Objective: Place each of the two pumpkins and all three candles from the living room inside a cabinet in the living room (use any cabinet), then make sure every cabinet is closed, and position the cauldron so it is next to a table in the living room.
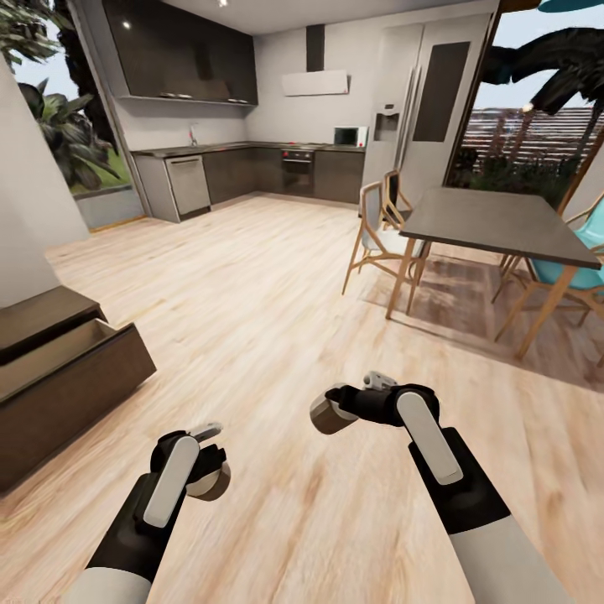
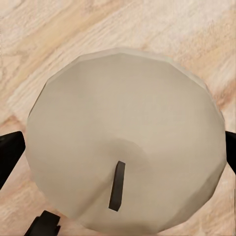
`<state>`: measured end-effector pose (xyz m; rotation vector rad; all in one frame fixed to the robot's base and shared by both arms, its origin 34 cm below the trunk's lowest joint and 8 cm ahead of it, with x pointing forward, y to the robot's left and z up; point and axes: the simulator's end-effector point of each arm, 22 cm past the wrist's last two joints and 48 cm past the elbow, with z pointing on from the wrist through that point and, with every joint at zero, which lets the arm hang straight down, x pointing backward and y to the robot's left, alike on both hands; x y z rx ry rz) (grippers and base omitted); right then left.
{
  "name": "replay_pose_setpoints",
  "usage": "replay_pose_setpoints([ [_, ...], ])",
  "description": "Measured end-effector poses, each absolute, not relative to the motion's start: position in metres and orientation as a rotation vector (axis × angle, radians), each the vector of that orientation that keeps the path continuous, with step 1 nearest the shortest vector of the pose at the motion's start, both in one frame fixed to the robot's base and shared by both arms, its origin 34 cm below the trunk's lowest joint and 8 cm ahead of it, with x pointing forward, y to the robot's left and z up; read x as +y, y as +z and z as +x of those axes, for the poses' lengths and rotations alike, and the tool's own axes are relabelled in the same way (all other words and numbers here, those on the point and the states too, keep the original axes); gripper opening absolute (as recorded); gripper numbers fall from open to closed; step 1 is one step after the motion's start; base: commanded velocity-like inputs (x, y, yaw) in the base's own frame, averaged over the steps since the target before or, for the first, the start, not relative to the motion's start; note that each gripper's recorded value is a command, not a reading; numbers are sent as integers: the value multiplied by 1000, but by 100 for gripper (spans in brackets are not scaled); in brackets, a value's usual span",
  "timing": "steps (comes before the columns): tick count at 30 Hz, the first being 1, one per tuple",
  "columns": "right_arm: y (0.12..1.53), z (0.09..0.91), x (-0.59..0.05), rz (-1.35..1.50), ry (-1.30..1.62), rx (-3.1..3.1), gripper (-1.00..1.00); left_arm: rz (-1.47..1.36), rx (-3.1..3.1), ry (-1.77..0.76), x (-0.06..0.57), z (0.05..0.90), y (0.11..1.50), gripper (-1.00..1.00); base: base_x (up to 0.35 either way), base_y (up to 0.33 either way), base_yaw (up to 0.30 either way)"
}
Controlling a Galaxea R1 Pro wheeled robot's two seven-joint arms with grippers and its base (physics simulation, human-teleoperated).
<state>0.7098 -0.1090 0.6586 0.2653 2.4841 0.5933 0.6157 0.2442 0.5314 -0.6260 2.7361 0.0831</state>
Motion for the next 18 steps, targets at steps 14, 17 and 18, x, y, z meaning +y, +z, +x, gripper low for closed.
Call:
replay_pose_setpoints([
  [14,659,710,-109,266,593,2483,-100,-620,2736,83,243,616,531,-100,216,-201,289],
  [17,659,710,-109,266,594,2483,-100,-621,2736,83,243,616,531,-100,187,-179,289],
  [18,659,710,-109,266,593,2483,-100,-621,2736,83,243,616,531,-100,186,-178,289],
])
